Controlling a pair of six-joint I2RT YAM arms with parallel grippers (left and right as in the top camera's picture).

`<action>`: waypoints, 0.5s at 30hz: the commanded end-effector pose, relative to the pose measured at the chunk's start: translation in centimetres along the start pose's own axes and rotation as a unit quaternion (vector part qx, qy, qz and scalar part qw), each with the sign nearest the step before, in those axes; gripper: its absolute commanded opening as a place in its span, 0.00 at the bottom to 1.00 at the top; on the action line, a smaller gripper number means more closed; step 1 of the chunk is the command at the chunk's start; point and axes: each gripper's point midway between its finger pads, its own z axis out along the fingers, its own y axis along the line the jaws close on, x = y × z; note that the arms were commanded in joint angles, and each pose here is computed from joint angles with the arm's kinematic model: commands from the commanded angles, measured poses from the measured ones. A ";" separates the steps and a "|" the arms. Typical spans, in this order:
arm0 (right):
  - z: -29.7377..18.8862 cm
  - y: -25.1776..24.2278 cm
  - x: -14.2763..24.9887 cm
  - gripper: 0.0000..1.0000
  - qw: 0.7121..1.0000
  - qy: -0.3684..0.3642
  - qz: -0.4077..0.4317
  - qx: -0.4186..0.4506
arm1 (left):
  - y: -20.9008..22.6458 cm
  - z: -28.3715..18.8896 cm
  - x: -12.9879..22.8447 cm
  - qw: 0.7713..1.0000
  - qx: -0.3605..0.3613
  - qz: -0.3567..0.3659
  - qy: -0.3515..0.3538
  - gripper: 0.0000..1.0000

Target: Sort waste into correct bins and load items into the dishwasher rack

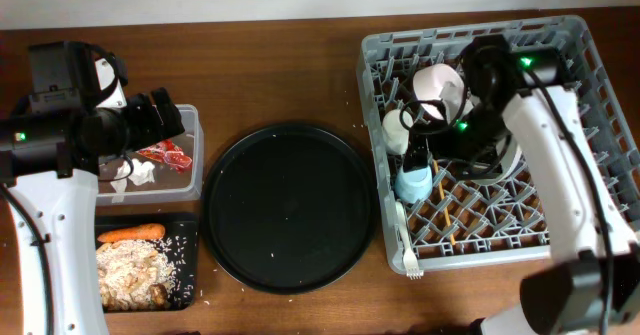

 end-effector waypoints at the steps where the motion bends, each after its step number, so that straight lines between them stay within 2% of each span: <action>1: -3.7 1.6 1.9 0.98 0.997 -0.069 -0.029 -0.016 | 0.1 -0.8 -0.4 1.000 -0.002 -0.006 -0.015 1.00; 6: -7.7 2.6 5.1 0.99 0.986 -0.154 -0.060 -0.028 | 0.1 -0.9 -0.5 1.000 -0.002 -0.006 -0.015 0.99; 11: -11.9 3.4 9.9 0.99 0.961 -0.257 -0.098 -0.043 | 0.1 -0.8 -0.4 1.000 -0.002 -0.006 -0.015 0.99; 12: -12.9 3.5 11.6 0.99 0.951 -0.286 -0.109 -0.047 | 0.1 -0.9 -0.5 1.000 -0.002 -0.006 -0.015 0.99; 15: -15.6 1.2 15.6 0.99 0.914 -0.388 -0.121 0.012 | 0.1 -0.8 -0.4 1.000 -0.002 -0.006 -0.015 0.99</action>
